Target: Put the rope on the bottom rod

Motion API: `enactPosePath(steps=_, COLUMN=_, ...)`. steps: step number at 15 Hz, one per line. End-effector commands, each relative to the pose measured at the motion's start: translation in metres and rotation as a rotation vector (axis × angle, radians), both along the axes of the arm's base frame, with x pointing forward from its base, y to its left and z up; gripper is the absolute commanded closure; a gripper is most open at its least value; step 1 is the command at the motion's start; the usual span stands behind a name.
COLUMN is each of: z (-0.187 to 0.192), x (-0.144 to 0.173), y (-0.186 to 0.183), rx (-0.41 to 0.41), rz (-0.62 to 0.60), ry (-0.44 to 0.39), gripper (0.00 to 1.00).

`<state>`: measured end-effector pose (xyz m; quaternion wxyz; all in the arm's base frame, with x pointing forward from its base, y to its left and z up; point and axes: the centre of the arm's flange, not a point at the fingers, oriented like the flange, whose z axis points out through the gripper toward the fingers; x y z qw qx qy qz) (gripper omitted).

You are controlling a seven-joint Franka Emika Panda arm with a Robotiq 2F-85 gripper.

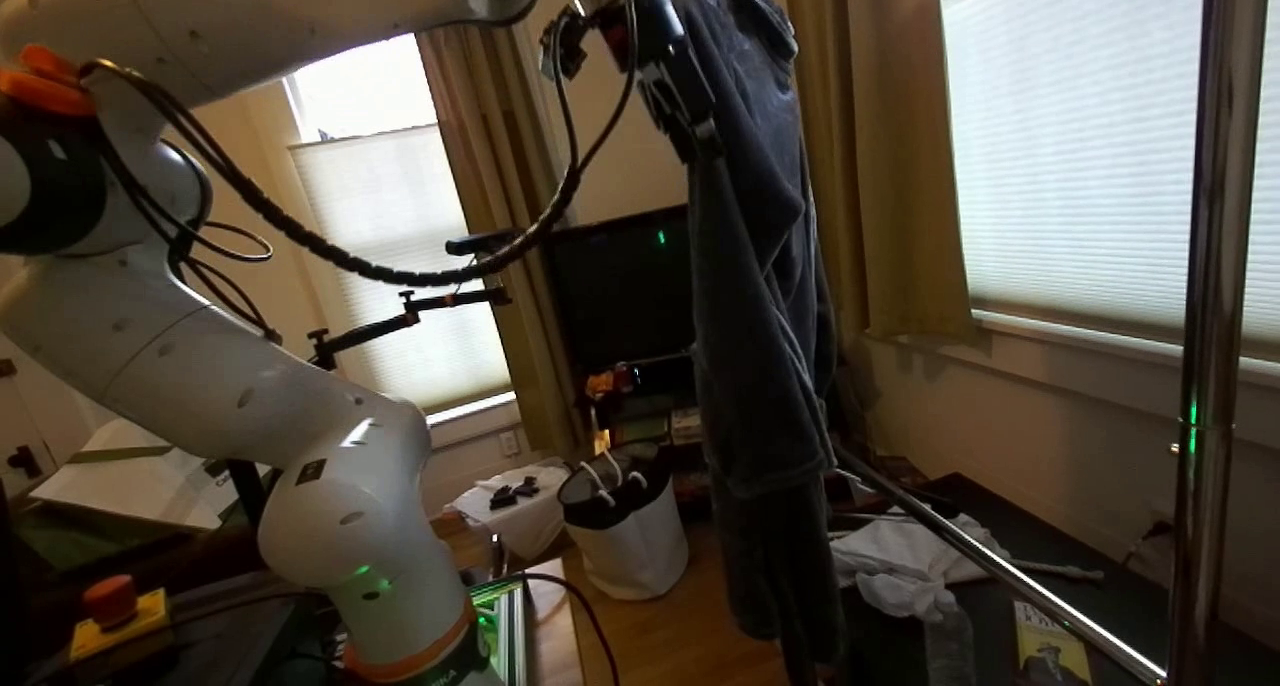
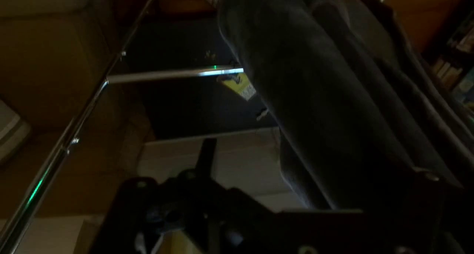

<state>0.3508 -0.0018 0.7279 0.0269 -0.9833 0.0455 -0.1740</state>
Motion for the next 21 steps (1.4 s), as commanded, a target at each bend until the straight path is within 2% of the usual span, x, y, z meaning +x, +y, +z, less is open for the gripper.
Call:
enactPosePath(steps=1, z=0.093, x=0.025, y=-0.017, rx=0.001, rz=-0.118, ry=-0.177, gripper=0.0)
enactPosePath(steps=3, z=0.129, x=0.026, y=-0.046, rx=0.019, rz=-0.216, ry=-0.255, gripper=0.0)
enactPosePath(steps=4, z=0.094, x=0.003, y=-0.025, rx=0.015, rz=-0.134, ry=-0.216, gripper=0.0)
enactPosePath(steps=7, z=0.117, x=0.013, y=-0.049, rx=0.021, rz=-0.193, ry=-0.258, gripper=0.0)
enactPosePath(steps=13, z=0.115, x=0.02, y=-0.048, rx=0.023, rz=-0.198, ry=-0.251, gripper=0.0)
enactPosePath(steps=14, z=0.121, x=0.026, y=-0.054, rx=0.037, rz=-0.236, ry=-0.276, gripper=0.0)
enactPosePath(steps=16, z=0.15, x=0.031, y=-0.091, rx=0.088, rz=-0.326, ry=-0.35, gripper=0.0)
enactPosePath(steps=18, z=0.176, x=0.032, y=-0.134, rx=0.07, rz=-0.405, ry=-0.434, gripper=0.0)
enactPosePath(steps=21, z=0.206, x=0.032, y=-0.19, rx=-0.076, rz=-0.288, ry=-0.491, gripper=0.0)
